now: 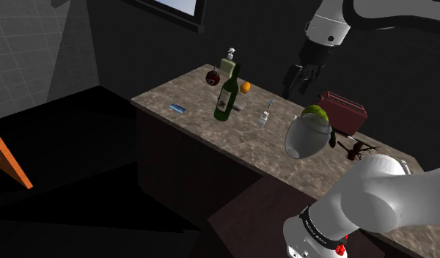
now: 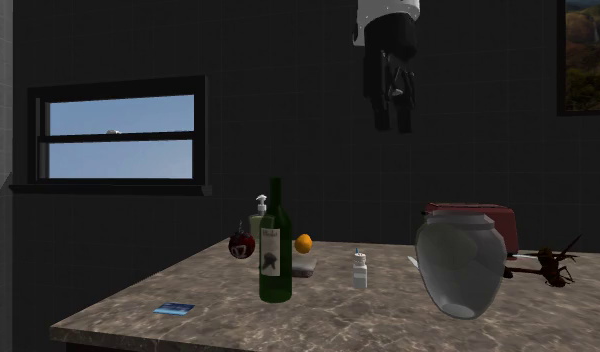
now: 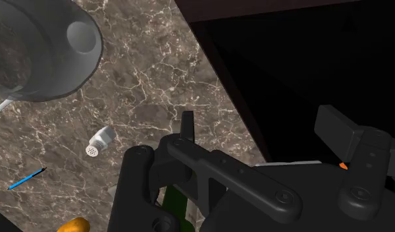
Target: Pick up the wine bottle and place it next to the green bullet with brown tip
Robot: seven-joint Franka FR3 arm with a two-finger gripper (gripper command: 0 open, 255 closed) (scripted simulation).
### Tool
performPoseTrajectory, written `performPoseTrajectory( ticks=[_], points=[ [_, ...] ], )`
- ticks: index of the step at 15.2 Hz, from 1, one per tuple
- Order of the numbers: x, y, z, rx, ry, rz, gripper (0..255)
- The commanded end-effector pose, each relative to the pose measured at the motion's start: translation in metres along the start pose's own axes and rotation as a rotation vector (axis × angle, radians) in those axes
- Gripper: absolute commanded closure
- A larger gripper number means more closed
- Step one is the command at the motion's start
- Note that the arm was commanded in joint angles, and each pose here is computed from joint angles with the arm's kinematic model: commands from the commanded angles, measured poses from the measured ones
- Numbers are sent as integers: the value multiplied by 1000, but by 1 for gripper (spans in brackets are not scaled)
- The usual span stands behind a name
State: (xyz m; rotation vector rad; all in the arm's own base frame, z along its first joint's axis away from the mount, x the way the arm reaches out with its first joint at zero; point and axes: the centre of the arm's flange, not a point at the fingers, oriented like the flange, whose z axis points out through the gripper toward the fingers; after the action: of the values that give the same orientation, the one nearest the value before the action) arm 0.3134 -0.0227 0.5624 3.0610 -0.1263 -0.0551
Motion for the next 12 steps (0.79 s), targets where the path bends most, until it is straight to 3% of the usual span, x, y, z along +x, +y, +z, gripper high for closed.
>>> performPoseTrajectory(
  ticks=[1, 12],
  points=[
    [0, 0, 0, 0, 0, 0, 0],
    [129, 40, 29, 15, 51, 33, 0]
  ],
)
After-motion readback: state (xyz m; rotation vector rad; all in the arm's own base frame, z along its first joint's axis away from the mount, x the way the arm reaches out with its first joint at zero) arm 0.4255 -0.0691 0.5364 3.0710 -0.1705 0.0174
